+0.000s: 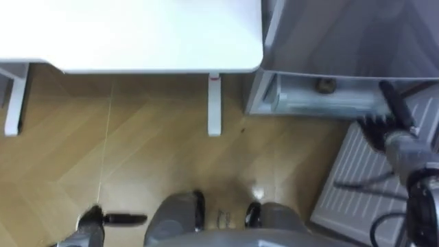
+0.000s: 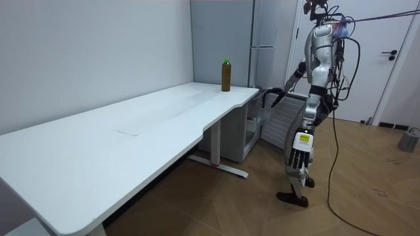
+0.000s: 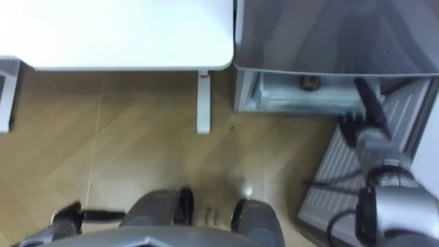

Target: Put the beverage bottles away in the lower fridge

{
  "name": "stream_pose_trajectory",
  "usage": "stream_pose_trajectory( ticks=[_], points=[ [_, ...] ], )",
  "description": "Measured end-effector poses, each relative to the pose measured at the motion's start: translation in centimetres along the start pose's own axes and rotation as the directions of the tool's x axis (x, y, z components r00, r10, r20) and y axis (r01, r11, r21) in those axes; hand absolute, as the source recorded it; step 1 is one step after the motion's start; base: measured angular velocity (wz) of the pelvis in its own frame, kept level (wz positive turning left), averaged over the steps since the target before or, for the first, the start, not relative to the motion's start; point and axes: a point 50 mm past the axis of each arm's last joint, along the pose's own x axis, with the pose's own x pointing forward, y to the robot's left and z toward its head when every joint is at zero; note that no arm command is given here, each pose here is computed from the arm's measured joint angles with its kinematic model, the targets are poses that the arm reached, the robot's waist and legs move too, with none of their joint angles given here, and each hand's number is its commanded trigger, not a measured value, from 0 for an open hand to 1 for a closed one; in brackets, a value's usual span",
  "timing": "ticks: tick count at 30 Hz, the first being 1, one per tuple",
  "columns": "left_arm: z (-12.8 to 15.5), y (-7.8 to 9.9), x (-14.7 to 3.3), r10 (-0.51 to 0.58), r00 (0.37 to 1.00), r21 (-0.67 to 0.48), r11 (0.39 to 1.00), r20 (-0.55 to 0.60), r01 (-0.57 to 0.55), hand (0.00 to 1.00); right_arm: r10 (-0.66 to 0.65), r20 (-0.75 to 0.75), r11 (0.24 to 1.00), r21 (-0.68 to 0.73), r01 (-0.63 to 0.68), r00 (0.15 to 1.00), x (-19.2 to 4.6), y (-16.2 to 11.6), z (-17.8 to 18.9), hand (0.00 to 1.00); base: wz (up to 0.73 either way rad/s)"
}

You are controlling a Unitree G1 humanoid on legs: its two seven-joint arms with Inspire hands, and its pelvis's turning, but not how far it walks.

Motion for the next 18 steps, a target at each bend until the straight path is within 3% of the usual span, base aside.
stream_pose_trajectory(
  ticks=[7, 18],
  points=[
    [-1.9, 0.7, -0.2, 0.032, 0.999, 0.055, 0.998, -0.028, -0.031, 0.00, -0.016, 0.000, 1.000, -0.009, 0.016, 1.000, -0.5, -3.3, -0.1, 0.00, 0.05],
    [-2.8, -0.3, -0.6, 0.048, 0.999, 0.114, 0.992, -0.025, -0.045, 0.00, -0.199, -0.134, 0.946, -0.284, 0.155, 0.971, -3.4, -13.5, -4.0, 0.00, -0.03]
  ],
)
